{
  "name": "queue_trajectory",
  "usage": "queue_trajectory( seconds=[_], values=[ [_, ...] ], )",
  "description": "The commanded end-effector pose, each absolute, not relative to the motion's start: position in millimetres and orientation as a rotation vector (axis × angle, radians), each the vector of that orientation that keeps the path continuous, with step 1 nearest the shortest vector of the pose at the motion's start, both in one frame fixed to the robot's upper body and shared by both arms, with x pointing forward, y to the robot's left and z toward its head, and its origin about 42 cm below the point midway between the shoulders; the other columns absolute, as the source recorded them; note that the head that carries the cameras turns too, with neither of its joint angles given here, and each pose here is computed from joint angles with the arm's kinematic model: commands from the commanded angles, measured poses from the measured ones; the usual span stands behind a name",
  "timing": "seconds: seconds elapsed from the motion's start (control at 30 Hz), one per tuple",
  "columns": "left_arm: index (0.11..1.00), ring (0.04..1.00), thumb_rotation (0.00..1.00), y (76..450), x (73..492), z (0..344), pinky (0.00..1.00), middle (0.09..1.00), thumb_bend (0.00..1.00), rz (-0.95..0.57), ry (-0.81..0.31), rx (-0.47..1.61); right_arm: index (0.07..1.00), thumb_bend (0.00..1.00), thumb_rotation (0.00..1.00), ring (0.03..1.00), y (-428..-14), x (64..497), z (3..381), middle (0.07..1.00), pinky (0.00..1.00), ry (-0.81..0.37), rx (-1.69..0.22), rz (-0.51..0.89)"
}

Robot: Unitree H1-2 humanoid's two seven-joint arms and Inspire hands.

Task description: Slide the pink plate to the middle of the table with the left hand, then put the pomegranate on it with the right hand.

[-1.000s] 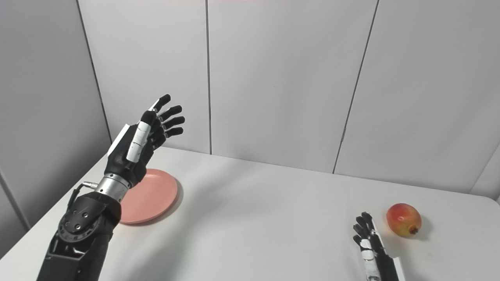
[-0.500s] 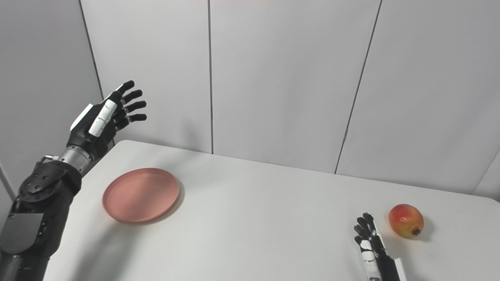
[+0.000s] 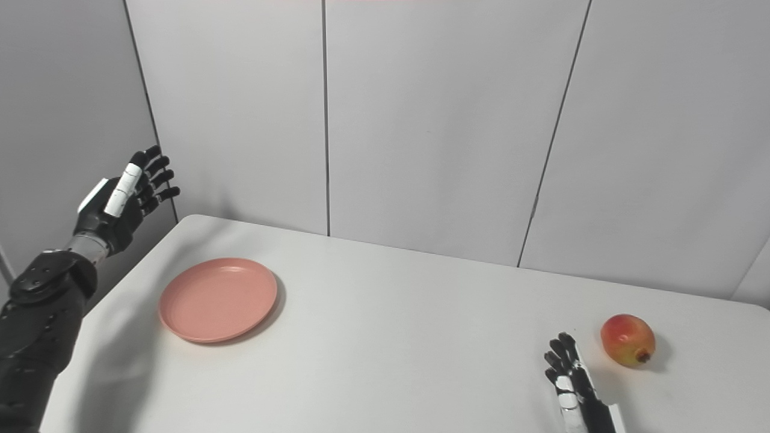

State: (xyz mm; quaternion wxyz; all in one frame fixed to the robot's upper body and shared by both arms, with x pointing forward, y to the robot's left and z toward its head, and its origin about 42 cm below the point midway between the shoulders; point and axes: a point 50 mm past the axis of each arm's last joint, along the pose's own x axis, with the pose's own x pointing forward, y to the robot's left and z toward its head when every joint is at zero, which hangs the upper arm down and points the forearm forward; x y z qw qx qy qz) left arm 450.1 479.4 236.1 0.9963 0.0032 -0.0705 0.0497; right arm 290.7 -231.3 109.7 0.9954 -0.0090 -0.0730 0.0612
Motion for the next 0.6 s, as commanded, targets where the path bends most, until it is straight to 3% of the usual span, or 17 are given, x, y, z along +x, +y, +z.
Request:
queue_trajectory(
  seconds=[0.0,0.13,0.57],
  values=[
    [0.973,0.953,0.76,490,459,279,0.86,0.969,1.00,0.100,-0.283,0.044,0.961,0.66,0.93,0.944,-235,274,88,0.957,0.96,-0.047,0.003,0.114],
    [0.966,0.967,0.76,494,457,266,0.89,0.977,1.00,0.116,-0.278,0.028,0.958,0.67,0.92,0.938,-236,273,90,0.952,0.96,-0.043,0.002,0.114],
    [0.952,0.945,0.73,487,452,225,0.86,0.962,1.00,0.143,-0.224,-0.021,0.949,0.69,0.92,0.921,-236,270,93,0.941,0.94,-0.057,0.015,0.107]
  ],
)
